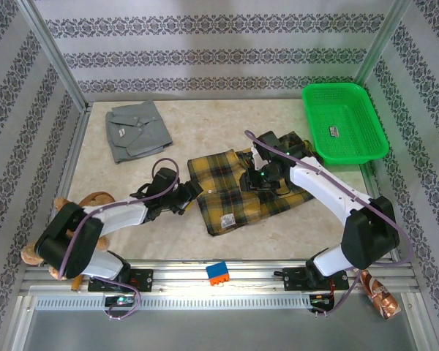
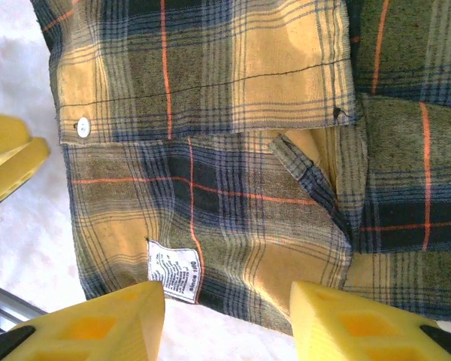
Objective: Fold and stack the long sleeve shirts
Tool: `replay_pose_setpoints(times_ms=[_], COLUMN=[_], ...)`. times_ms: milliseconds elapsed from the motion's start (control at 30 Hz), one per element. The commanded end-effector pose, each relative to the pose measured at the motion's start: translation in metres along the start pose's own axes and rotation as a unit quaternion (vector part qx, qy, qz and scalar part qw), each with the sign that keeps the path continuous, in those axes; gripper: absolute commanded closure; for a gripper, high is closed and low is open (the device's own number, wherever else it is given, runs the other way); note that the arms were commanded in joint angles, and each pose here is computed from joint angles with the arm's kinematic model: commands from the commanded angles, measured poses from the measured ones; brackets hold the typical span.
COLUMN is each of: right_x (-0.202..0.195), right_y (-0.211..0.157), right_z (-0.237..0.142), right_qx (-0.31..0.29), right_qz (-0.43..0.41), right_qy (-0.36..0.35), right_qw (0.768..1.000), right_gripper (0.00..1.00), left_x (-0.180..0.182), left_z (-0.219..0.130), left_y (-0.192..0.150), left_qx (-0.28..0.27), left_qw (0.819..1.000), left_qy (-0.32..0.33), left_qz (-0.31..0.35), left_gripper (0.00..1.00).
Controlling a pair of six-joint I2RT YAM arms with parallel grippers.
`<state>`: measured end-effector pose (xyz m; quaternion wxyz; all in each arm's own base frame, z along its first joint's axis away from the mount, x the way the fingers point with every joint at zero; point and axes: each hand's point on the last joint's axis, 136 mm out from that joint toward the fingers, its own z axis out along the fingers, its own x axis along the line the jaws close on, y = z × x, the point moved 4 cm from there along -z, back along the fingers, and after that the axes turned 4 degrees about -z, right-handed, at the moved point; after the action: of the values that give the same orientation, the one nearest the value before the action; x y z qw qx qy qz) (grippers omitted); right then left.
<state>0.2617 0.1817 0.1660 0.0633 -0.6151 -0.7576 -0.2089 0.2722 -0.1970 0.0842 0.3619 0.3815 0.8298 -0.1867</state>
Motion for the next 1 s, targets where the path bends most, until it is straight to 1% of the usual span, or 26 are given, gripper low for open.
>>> replay_pose_setpoints(times_ms=[0, 100, 233, 300, 400, 467, 533, 600, 700, 733, 867, 967], right_x=[-0.006, -0.013, -0.028, -0.033, -0.031, -0.029, -0.030, -0.029, -0.027, -0.026, -0.023, -0.021], right_y=[-0.006, -0.008, -0.009, -0.005, 0.004, 0.011, 0.017, 0.027, 0.040, 0.044, 0.057, 0.058], right_z=[0.002, 0.000, 0.000, -0.001, 0.001, 0.004, 0.010, 0.018, 0.033, 0.038, 0.061, 0.085], right_qx=[0.011, 0.008, 0.005, -0.001, -0.011, -0.011, -0.011, -0.010, -0.006, -0.005, 0.009, 0.035], right_qz=[-0.011, -0.006, 0.013, 0.024, 0.029, 0.031, 0.037, 0.045, 0.061, 0.063, 0.070, 0.074], right_qy=[0.002, 0.000, -0.004, 0.003, 0.019, 0.029, 0.029, 0.033, 0.047, 0.048, 0.041, 0.029], right_qw=[1.000, 1.000, 1.000, 1.000, 0.999, 0.999, 0.999, 0.998, 0.997, 0.997, 0.997, 0.996], right_gripper=[0.52, 0.52, 0.52, 0.53, 0.55, 0.58, 0.62, 0.68, 0.83, 0.85, 0.88, 0.89], left_x=[-0.028, -0.025, -0.032, -0.032, -0.026, -0.021, -0.017, -0.015, -0.014, -0.016, -0.019, -0.021], left_z=[0.012, 0.023, 0.039, 0.046, 0.046, 0.042, 0.034, 0.026, 0.012, 0.009, -0.002, -0.011], left_y=[0.003, 0.004, 0.001, 0.000, -0.001, 0.000, 0.000, 0.002, 0.004, 0.005, 0.006, 0.009], left_qx=[-0.003, -0.001, 0.011, 0.018, 0.018, 0.017, 0.015, 0.014, 0.005, 0.004, 0.003, 0.001], left_qw=[0.998, 0.999, 0.998, 0.998, 0.999, 1.000, 1.000, 0.999, 0.996, 0.995, 0.992, 0.989], left_qy=[-0.053, -0.043, -0.055, -0.053, -0.043, -0.021, 0.004, 0.025, 0.063, 0.068, 0.089, 0.101], left_qz=[-0.016, -0.022, -0.018, -0.016, -0.013, -0.003, 0.014, 0.030, 0.062, 0.070, 0.094, 0.107], left_gripper=[0.37, 0.39, 0.45, 0.53, 0.70, 0.77, 0.83, 0.88, 0.91, 0.92, 0.92, 0.93])
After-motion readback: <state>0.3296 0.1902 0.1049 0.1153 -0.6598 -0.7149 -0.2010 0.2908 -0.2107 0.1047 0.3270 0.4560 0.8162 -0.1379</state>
